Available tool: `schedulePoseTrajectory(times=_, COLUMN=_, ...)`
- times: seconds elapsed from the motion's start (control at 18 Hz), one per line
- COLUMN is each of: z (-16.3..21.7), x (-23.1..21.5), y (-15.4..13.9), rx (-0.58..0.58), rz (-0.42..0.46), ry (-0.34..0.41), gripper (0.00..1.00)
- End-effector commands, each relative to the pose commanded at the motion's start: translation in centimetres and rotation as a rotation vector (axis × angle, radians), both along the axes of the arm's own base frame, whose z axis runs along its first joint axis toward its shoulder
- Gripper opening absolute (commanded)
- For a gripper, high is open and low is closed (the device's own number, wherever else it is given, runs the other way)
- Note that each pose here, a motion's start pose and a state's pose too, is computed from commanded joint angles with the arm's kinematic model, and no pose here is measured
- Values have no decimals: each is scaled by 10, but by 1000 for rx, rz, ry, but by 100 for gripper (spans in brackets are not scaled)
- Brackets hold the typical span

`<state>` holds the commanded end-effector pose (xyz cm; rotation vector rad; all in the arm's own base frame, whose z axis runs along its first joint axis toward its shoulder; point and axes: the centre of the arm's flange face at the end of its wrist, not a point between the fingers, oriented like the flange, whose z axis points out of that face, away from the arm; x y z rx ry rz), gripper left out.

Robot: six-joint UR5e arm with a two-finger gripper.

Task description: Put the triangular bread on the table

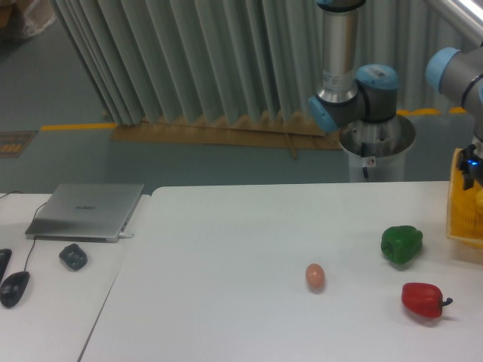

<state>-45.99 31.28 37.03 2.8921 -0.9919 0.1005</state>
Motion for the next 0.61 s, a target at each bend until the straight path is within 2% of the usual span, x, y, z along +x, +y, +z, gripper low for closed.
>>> schedulePoseTrajectory(times=0.28, z=4, x=-32, y=-47, rx=9, rz=-27, ry=-4, gripper=100)
schedulePoseTrajectory(times=0.61, z=-6, x=-48, y=-78, rx=11, rz=-77, ry=-29, gripper=100)
